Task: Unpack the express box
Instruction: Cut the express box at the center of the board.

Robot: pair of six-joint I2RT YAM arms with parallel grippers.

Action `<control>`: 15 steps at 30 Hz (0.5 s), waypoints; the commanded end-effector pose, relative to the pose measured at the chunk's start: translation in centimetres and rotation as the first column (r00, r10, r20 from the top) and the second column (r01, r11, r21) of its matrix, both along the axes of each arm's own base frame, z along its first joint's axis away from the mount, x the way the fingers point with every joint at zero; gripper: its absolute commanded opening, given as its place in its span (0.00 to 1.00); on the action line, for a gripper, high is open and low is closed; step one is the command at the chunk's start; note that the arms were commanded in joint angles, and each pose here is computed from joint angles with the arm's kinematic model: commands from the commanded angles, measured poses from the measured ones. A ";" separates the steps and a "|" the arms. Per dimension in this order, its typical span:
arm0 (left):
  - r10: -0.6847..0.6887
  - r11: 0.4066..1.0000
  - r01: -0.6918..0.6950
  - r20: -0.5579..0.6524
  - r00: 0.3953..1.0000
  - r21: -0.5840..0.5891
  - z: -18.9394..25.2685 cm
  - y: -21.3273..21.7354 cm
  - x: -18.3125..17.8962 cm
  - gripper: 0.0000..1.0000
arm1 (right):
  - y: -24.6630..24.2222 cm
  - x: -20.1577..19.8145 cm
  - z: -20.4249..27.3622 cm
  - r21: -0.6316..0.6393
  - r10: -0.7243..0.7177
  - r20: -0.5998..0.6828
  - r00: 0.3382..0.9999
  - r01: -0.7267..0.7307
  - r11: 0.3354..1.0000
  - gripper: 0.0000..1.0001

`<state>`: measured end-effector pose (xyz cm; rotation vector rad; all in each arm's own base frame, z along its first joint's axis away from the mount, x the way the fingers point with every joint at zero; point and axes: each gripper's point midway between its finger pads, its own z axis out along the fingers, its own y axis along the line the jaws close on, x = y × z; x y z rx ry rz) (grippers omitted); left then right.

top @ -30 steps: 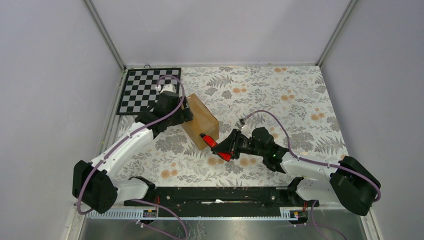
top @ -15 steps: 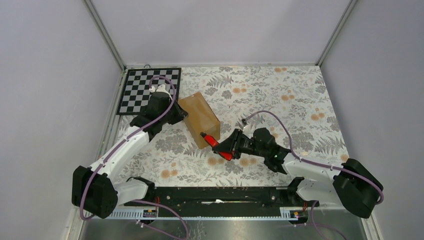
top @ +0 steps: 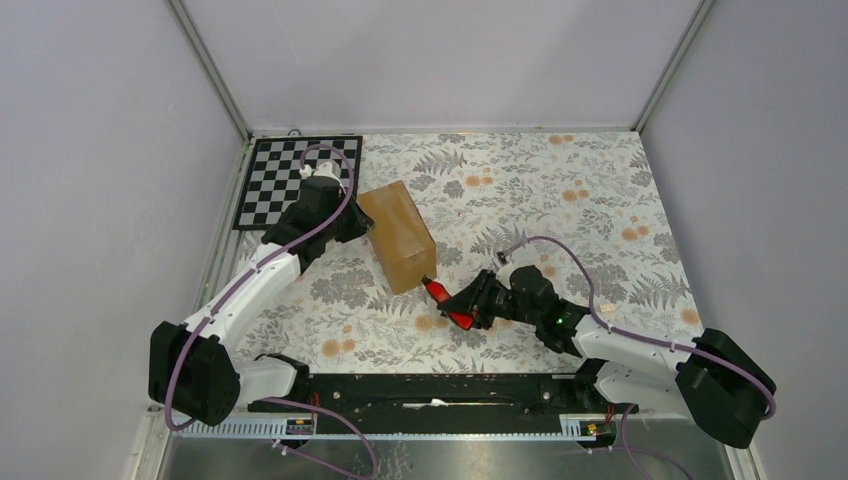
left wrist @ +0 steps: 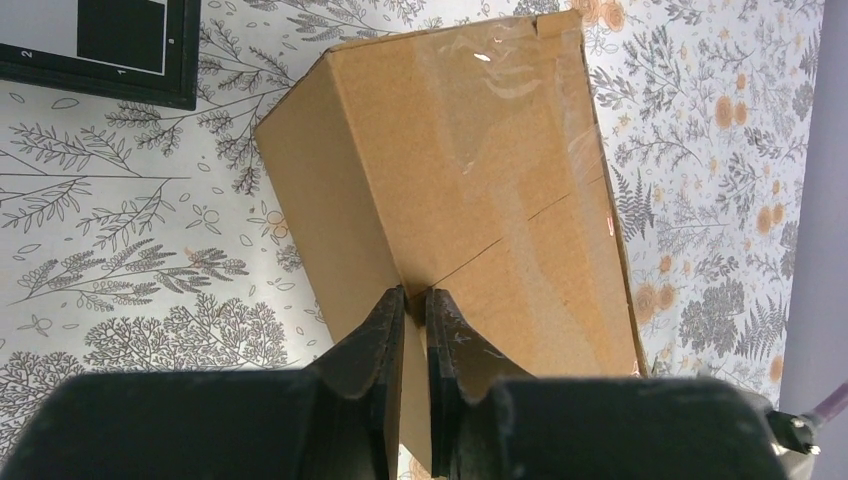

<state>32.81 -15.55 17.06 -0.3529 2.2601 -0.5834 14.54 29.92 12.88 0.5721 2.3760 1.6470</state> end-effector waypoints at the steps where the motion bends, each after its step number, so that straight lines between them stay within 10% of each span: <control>1: -0.022 0.993 0.039 -0.161 0.987 0.108 -3.5 1.6 -2.6 0.06 | 2.3 0.8 5.5 0.082 0.083 0.150 0.985 -0.096 0.992 0.00; 15: -0.070 0.994 0.082 -0.144 0.987 0.079 -1.5 -0.1 -3.2 0.09 | 4.9 0.2 8.3 0.155 0.186 0.202 0.962 -0.219 0.963 0.00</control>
